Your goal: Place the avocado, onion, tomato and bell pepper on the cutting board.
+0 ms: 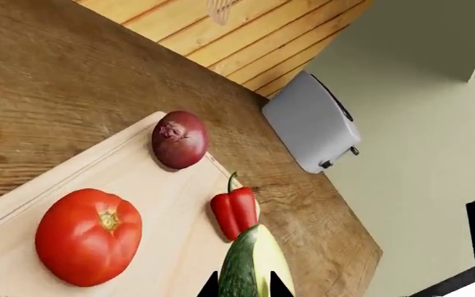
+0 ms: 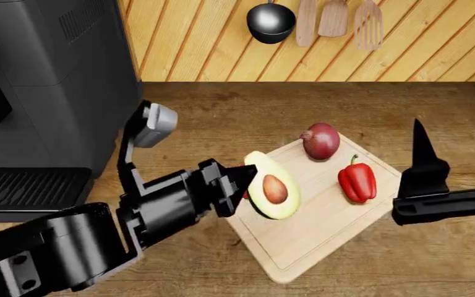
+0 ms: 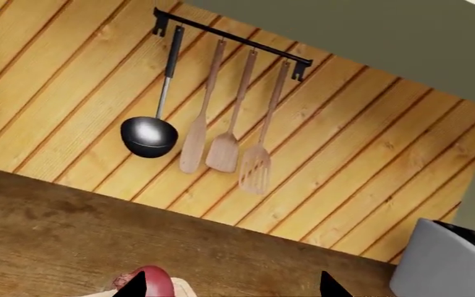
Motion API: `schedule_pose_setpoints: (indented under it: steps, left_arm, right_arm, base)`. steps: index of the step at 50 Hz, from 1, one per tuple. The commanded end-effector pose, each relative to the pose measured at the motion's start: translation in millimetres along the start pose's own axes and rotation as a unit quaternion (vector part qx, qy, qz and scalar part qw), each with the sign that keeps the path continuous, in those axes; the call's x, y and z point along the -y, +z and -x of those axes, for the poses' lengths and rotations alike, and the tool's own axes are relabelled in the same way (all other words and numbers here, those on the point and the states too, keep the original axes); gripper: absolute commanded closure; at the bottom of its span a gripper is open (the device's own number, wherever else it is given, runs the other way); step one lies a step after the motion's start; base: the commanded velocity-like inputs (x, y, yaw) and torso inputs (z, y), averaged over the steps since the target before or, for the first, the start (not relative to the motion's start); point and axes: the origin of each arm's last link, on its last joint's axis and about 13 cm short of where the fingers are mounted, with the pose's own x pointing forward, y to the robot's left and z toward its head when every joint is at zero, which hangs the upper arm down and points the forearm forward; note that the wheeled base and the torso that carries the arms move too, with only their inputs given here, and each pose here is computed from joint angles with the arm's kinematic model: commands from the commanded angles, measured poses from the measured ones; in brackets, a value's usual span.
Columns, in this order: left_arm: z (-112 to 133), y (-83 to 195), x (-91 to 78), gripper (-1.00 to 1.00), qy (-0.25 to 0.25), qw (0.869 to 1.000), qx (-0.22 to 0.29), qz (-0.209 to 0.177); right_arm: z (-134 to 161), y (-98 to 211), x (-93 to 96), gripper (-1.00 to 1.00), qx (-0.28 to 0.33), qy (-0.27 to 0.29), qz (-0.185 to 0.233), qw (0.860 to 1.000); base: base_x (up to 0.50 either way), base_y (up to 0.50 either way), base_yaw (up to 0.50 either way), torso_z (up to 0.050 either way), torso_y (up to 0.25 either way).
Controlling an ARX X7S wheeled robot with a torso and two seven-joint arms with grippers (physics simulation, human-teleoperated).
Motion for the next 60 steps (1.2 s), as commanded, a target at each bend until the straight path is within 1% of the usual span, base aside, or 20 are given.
schedule_pose_setpoints:
  steps: [1,5,13,19,30,38,39,42,50,53,55,56,57,58,59,60]
  left_arm:
    - [-44,3,-10.5,1.00,0.008,1.000,-0.016,0.019]
    - [-49,0,-12.0,1.00,0.006,0.999,-0.027,0.021]
    - [-47,-10,-12.7,1.00,0.005,0.998,-0.054,0.016]
    - [-53,-18,-21.6,1.00,0.020,0.997,-0.075,0.018]
    - [-57,-22,-24.3,1.00,0.029,0.996,-0.087,0.013]
    - [-57,-23,-24.2,1.00,0.024,0.995,-0.094,0.013]
    - [-56,-23,-24.3,-1.00,0.022,0.995,-0.094,0.013]
    - [-56,-22,-23.9,-1.00,0.022,0.995,-0.093,0.014]
    - [-49,-23,-16.9,-1.00,0.005,0.996,-0.085,0.006]
    - [-44,-21,-11.6,-1.00,-0.003,0.997,-0.075,-0.003]
    - [-40,-19,-7.1,-1.00,-0.011,0.997,-0.072,0.001]
    - [-38,-19,-5.2,-1.00,-0.017,0.998,-0.066,-0.009]
    - [-35,-18,-2.4,-1.00,-0.018,0.998,-0.064,-0.008]
    - [-32,-17,0.0,-1.00,-0.023,0.998,-0.055,-0.018]
    - [-29,-17,2.7,-1.00,-0.023,0.998,-0.056,-0.016]
    - [-27,-17,4.6,-1.00,-0.026,0.998,-0.049,-0.025]
  right_arm:
    - [5,-3,-0.8,-1.00,0.004,-0.006,-0.005,1.000]
    - [5,-3,-1.1,-1.00,0.004,-0.006,-0.005,1.000]
    - [1,-4,-1.3,-1.00,0.004,-0.003,-0.005,1.000]
    - [1,-2,-1.3,-1.00,0.007,-0.003,-0.003,1.000]
    - [3,-2,-0.2,-1.00,0.011,-0.001,-0.006,1.000]
    - [2,-4,-0.4,-1.00,0.010,-0.001,-0.006,1.000]
    - [1,-3,-0.4,-1.00,0.010,0.000,-0.007,1.000]
    - [0,-4,-0.9,-1.00,0.009,0.001,-0.007,1.000]
    - [0,-4,-1.1,-1.00,0.008,0.002,-0.006,1.000]
    - [-1,-4,-1.5,-1.00,0.008,0.003,-0.006,1.000]
    - [-2,-4,-1.9,-1.00,0.009,0.004,-0.007,1.000]
    - [-2,-4,-2.0,-1.00,0.009,0.004,-0.007,1.000]
    - [-3,-4,-2.3,-1.00,0.008,0.005,-0.006,1.000]
    - [-3,-4,-2.4,-1.00,0.008,0.006,-0.007,1.000]
    - [-4,-4,-2.7,-1.00,0.009,0.007,-0.006,1.000]
    - [-4,-4,-2.7,-1.00,0.009,0.007,-0.007,1.000]
  base:
    - [0.00,0.00,0.00,0.000,0.000]
    - [0.00,0.00,0.00,0.000,0.000]
    - [0.00,0.00,0.00,0.000,0.000]
    - [0.00,0.00,0.00,0.000,0.002]
    - [0.00,0.00,0.00,0.000,0.000]
    - [0.00,0.00,0.00,0.000,0.000]
    - [0.00,0.00,0.00,0.000,0.000]
    - [0.00,0.00,0.00,0.000,0.000]
    - [0.00,0.00,0.00,0.000,0.000]
    - [0.00,0.00,0.00,0.000,0.000]
    - [0.00,0.00,0.00,0.000,0.000]
    - [0.00,0.00,0.00,0.000,0.000]
    - [0.00,0.00,0.00,0.000,0.000]
    - [0.00,0.00,0.00,0.000,0.000]
    - [0.00,0.00,0.00,0.000,0.000]
    - [0.00,0.00,0.00,0.000,0.000]
